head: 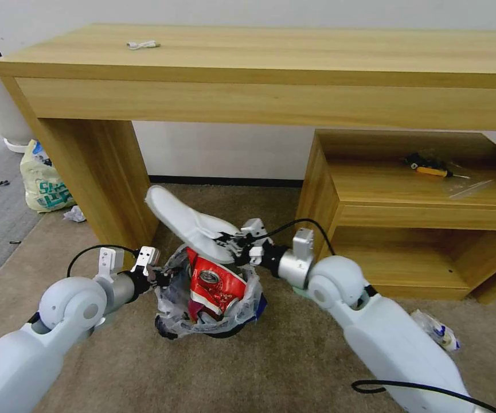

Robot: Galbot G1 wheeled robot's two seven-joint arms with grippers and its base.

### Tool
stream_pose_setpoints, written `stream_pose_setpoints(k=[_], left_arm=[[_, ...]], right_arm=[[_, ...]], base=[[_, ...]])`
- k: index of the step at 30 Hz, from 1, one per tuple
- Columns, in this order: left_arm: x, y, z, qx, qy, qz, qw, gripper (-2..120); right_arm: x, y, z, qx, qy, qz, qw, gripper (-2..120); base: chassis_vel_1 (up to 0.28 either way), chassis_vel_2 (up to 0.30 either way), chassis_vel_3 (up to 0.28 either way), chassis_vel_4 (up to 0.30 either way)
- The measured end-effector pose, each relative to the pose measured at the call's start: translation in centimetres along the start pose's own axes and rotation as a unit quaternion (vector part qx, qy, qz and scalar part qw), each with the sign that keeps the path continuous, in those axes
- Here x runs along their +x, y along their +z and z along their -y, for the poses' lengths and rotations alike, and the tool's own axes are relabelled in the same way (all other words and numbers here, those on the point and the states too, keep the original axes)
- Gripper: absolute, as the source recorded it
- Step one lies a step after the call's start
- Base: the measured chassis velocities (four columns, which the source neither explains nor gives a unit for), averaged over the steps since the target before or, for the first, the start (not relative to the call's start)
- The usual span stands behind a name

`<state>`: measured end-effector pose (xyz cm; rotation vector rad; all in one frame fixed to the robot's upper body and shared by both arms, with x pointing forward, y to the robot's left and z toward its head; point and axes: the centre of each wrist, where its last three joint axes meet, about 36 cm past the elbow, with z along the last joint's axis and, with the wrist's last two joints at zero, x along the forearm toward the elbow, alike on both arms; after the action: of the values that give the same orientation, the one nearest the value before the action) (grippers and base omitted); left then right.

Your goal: Pick up the trash bin and place the garbage on the floor into it.

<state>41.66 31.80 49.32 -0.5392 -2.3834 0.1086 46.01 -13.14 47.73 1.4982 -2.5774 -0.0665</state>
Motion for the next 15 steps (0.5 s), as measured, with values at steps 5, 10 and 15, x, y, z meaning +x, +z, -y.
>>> stream_pose_setpoints(k=[5,10,15], left_arm=[[0.4,0.0,0.3,-0.001,0.0,0.0,1.0,0],[0.9,0.1,0.4,0.0,-0.001,0.001,1.0,0],[1.5,0.1,0.3,-0.002,-0.004,0.002,1.0,0]], right_arm=[[-0.8,1.0,-0.9,-0.01,-0.003,-0.009,1.0,0],[-1.2,2.1,-1.4,-0.019,-0.002,-0.02,1.0,0],[-1.0,3.0,-1.4,-0.022,0.008,-0.034,0.999,0]], base=[[0.0,0.0,0.0,0.0],[0.0,0.0,0.0,0.0],[0.0,0.0,0.0,0.0]])
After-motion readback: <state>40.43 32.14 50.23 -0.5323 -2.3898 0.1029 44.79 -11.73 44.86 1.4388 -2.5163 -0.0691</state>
